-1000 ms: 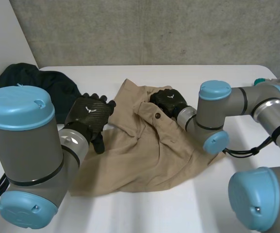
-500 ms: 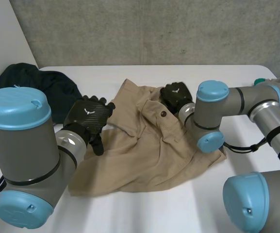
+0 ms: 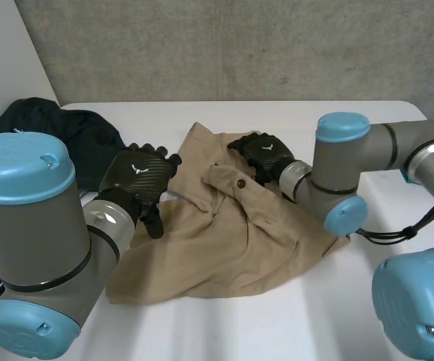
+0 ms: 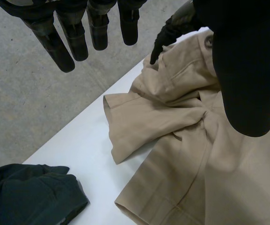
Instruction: Fold the laundry.
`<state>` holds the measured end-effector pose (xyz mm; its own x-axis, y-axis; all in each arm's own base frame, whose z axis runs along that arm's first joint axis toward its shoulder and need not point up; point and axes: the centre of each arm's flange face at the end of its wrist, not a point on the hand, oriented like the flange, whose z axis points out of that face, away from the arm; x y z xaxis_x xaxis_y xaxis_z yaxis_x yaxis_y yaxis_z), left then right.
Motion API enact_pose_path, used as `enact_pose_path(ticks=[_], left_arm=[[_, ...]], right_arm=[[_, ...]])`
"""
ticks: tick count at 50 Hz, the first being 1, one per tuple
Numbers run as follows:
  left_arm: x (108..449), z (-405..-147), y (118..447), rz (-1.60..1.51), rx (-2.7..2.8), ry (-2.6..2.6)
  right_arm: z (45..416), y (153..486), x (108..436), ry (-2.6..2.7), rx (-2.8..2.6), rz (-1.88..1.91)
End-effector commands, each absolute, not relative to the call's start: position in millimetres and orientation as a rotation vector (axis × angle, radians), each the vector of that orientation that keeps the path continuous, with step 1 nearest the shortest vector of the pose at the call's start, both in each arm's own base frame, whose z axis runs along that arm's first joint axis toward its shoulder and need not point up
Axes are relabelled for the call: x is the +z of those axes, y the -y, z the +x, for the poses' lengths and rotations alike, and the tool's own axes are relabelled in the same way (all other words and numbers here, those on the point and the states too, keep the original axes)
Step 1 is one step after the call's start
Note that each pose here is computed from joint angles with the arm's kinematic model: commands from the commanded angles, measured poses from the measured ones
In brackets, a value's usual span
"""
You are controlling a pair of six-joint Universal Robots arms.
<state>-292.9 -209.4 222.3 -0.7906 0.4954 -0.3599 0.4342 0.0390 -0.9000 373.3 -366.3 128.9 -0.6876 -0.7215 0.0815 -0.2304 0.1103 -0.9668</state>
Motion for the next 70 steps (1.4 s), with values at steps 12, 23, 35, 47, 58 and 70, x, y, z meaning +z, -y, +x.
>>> enact_pose_path(ticks=[12,23,35,47,58,70], left_arm=[[218,-286,215,-0.980,1.890,2.262],[220,-285,215,-0.980,1.889,2.258],[220,-289,210,-0.988,1.885,2.245],[220,-284,216,-0.970,1.892,2.265],[219,-281,216,-0.961,1.891,2.272],[218,-285,212,-0.975,1.883,2.260]], right_arm=[[381,414,143,-1.900,-2.306,-0.605],[348,436,178,-1.823,-2.334,-0.559],[382,350,124,-1.936,-1.694,-1.001],[427,322,147,-1.681,-1.749,-0.876],[421,343,206,-1.531,-1.902,-0.609],[418,342,164,-1.696,-1.874,-0.834]])
